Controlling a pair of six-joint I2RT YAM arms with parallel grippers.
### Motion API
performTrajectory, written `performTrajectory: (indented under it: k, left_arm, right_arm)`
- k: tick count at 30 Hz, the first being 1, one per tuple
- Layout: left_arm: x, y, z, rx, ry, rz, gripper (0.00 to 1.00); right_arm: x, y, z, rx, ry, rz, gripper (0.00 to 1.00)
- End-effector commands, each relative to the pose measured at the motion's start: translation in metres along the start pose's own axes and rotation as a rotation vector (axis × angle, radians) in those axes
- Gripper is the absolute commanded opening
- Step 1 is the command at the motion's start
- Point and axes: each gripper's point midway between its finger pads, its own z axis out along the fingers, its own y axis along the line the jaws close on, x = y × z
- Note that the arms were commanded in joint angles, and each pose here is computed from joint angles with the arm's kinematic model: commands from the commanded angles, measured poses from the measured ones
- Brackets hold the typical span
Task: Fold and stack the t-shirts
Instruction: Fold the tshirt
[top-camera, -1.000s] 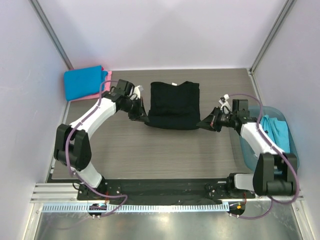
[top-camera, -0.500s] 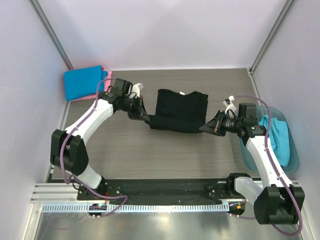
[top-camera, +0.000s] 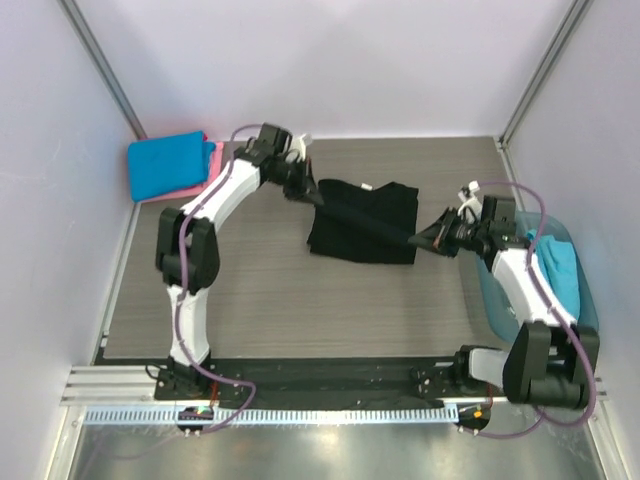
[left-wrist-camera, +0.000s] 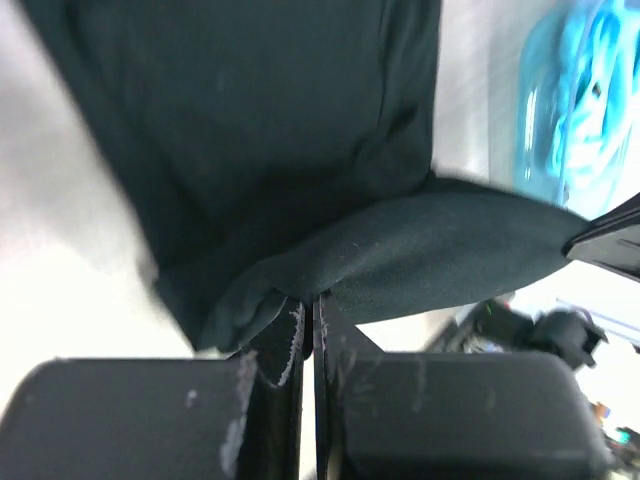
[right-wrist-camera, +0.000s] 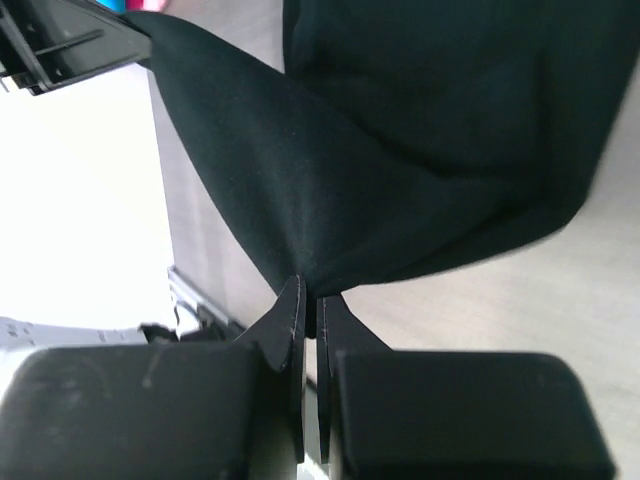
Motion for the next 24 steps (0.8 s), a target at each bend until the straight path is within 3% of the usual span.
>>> performTrajectory:
  k: [1, 6, 10, 13, 14, 15, 17, 20, 24]
  left_arm:
    - [-0.05, -0.008, -0.001, 0.008, -0.108, 0.12, 0.0]
    - [-0.091, 0.009, 0.029, 0.004, -0.166, 0.141, 0.0]
    - [-0.146, 0.011, 0.04, 0.006, -0.306, 0.214, 0.0]
    - [-0.181, 0.034, 0.06, -0.032, -0.419, 0.275, 0.28]
    - [-0.198, 0.027, 0.054, -0.034, -0.48, 0.313, 0.47]
    - [-0.207, 0.028, 0.053, -0.047, -0.518, 0.342, 0.52]
    - [-0.213, 0.034, 0.047, -0.088, -0.543, 0.342, 0.56]
    - [-0.209, 0.024, 0.02, -0.085, -0.538, 0.319, 0.56]
    - [-0.181, 0.033, 0.002, -0.081, -0.45, 0.195, 0.56]
  right_arm:
    - [-0.066, 0.015, 0.008, -0.036, -0.15, -0.09, 0.01]
    - [-0.136, 0.01, 0.03, -0.031, -0.227, -0.134, 0.01]
    - [-0.184, -0.015, 0.058, 0.016, -0.24, -0.123, 0.01]
    - [-0.212, -0.043, 0.083, 0.069, -0.25, -0.139, 0.04]
    - [-0.223, -0.053, 0.093, 0.087, -0.257, -0.145, 0.11]
    - [-0.228, -0.058, 0.098, 0.097, -0.257, -0.162, 0.36]
    - [-0.249, -0.048, 0.099, 0.083, -0.289, -0.218, 0.55]
    - [-0.283, -0.023, 0.087, 0.062, -0.35, -0.331, 0.6]
    - [-0.274, -0.012, 0.077, 0.075, -0.28, -0.392, 0.6]
